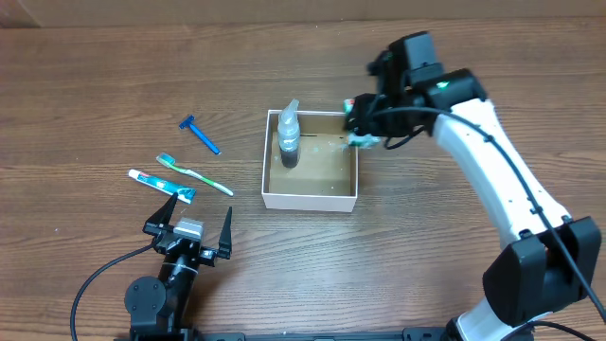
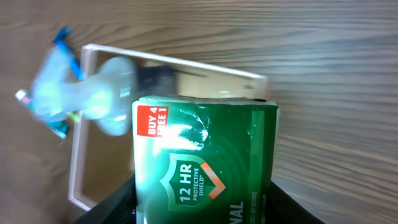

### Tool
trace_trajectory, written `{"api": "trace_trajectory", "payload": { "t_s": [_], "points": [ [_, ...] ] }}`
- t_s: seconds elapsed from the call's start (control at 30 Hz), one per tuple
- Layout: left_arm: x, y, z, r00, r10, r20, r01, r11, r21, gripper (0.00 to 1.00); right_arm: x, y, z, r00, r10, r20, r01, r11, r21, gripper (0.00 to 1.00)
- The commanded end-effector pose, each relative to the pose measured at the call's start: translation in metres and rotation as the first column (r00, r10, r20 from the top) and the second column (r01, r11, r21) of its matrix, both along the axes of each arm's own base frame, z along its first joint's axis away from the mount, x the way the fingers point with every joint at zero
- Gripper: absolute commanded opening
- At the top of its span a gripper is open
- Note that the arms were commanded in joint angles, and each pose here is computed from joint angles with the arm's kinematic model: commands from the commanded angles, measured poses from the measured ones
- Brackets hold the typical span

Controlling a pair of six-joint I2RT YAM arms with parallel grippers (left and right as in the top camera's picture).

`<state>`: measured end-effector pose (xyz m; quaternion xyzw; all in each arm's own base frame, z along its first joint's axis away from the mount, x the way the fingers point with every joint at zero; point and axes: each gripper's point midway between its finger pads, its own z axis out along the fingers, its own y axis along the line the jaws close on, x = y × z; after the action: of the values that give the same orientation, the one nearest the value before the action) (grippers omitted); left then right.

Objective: Pack container
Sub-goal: 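Carry the soap bar with the right gripper into the box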

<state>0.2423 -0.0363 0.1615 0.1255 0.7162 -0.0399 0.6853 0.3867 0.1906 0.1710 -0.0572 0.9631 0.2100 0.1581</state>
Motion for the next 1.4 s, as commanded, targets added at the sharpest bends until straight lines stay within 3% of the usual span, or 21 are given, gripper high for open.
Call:
{"api": "trace_trajectory", "payload": {
  "t_s": [0.0,0.3,0.7,1.37],
  "points": [
    [0.0,0.003,0.001,1.0,0.016,0.01,-0.016,1.0,0.012,1.0,-0.007,0.019,-0.011,1.0,-0.004,-0.012,0.004,1.0,-0.012,0.52],
    [0.0,0.003,0.001,1.0,0.016,0.01,-0.016,1.0,0.012,1.0,-0.017,0.031,-0.052,0.996,-0.079,-0.036,0.077,0.995,-0.064,0.51],
    [0.0,0.003,0.001,1.0,0.016,0.01,-0.016,1.0,0.012,1.0,-0.013,0.037,-0.093,0.997,-0.073,0.027,0.074,0.997,-0.033,0.51],
    [0.0,0.003,0.001,1.0,0.016,0.01,-0.016,1.0,0.012,1.0,0.002,0.044,-0.089,0.993,-0.066,0.095,0.066,0.998,0.002,0.61]
  ]
}}
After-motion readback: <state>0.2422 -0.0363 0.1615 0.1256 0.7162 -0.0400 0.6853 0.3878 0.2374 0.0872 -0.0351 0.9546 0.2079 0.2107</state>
